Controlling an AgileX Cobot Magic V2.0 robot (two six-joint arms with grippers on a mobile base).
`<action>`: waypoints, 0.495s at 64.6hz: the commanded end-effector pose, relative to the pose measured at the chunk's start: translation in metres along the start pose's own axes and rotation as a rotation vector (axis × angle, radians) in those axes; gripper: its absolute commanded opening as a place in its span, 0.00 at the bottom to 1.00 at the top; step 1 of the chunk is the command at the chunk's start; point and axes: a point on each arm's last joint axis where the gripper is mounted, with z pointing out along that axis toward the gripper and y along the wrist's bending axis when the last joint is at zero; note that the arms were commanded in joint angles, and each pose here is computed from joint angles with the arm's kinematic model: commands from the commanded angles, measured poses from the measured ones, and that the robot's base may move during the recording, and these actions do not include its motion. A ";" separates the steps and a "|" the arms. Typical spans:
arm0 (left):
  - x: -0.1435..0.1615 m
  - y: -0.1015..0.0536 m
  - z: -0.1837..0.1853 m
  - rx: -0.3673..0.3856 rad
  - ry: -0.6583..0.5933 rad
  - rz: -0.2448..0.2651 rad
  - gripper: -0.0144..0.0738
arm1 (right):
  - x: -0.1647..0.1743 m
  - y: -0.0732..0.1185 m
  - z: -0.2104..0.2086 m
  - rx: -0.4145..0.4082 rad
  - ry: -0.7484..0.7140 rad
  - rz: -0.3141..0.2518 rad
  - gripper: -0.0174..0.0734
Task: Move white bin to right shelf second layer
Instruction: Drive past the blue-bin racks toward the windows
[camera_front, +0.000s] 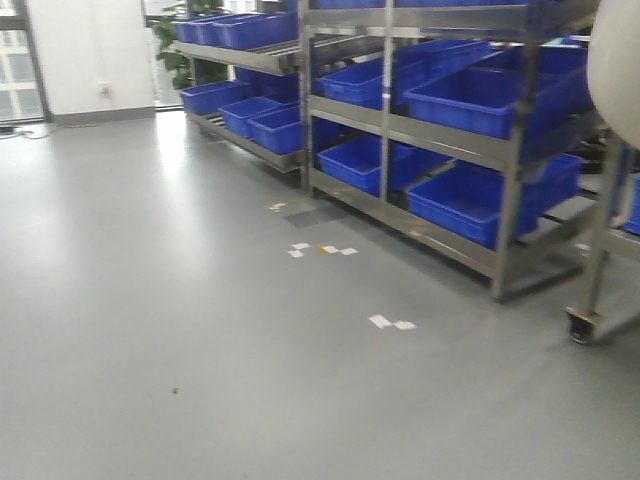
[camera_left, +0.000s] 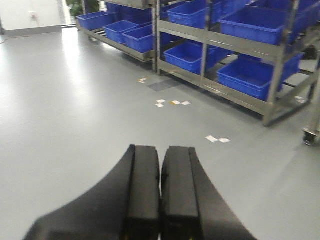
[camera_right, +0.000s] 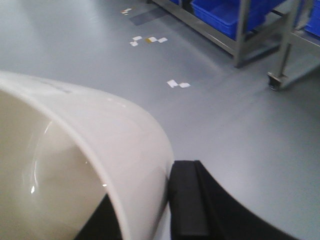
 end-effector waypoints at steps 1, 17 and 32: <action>0.000 0.000 0.001 0.008 -0.079 -0.007 0.26 | -0.017 0.002 -0.005 -0.014 -0.119 -0.001 0.25; 0.000 0.000 0.001 0.008 -0.079 -0.007 0.26 | -0.017 0.002 -0.005 -0.014 -0.119 -0.001 0.25; 0.000 0.000 0.001 0.008 -0.079 -0.007 0.26 | -0.017 0.002 -0.005 -0.014 -0.119 -0.001 0.25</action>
